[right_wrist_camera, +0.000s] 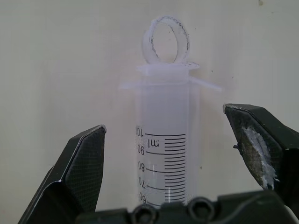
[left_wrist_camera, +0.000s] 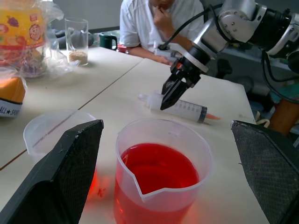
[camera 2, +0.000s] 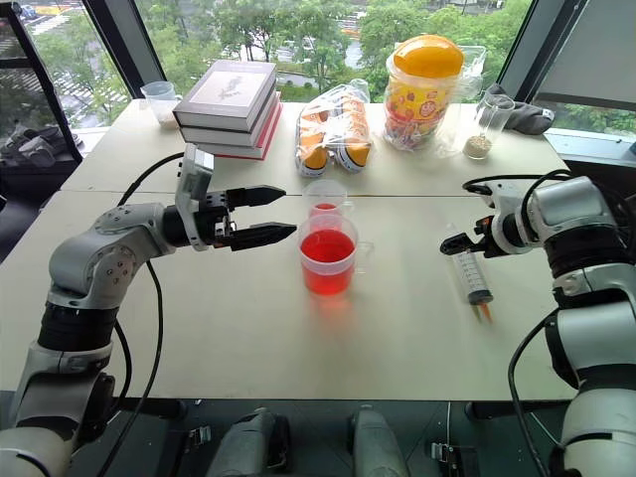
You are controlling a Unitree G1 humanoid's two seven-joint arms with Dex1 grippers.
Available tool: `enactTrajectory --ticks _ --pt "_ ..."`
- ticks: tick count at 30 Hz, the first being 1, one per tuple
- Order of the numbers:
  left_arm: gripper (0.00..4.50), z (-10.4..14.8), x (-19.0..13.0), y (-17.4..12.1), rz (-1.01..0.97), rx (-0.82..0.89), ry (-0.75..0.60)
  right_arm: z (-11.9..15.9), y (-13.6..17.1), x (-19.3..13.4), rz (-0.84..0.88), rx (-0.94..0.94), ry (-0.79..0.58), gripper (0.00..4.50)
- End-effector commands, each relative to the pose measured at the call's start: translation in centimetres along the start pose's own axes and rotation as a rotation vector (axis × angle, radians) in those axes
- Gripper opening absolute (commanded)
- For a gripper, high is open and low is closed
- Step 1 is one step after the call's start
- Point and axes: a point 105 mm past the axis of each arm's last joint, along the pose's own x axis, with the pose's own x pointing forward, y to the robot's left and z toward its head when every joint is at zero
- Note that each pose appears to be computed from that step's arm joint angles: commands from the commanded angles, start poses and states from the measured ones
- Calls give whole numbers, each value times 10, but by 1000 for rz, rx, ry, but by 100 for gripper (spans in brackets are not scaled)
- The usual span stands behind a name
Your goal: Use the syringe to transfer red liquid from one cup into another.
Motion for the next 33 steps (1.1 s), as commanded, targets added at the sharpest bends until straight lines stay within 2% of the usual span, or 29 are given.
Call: enactTrajectory --ticks 1,4,5,7,11,14,18,20,23,26,30,33 --pt "450 12 -3 -3 14 55 -35 6 -2 0 -2 -40 6 443" --pt "450 11 -4 -4 19 55 -36 5 0 4 8 -53 28 443" --pt "450 11 -5 -4 21 54 -37 4 0 6 11 -57 37 419" --pt "450 10 -6 -5 24 54 -37 1 2 8 16 -73 56 357" --pt "450 9 -5 -5 22 53 -36 1 5 8 29 -84 68 153" --pt "450 9 -6 -4 18 55 -31 6 8 3 34 -90 53 139" --pt "450 13 -6 -1 17 67 -27 29 9 -22 19 -107 -77 139" --pt "450 16 -7 1 19 72 -28 48 18 -43 35 -144 -200 139" --pt "450 17 -6 5 22 86 -20 83 59 -90 168 -243 -507 139" --pt "450 23 -5 4 2 80 -26 109 101 -138 289 -327 -882 139" --pt "450 28 -4 9 -24 93 -12 113 159 -183 520 -363 -1190 139" --pt "450 32 -2 14 -34 104 -10 108 185 -194 671 -304 -1367 139"
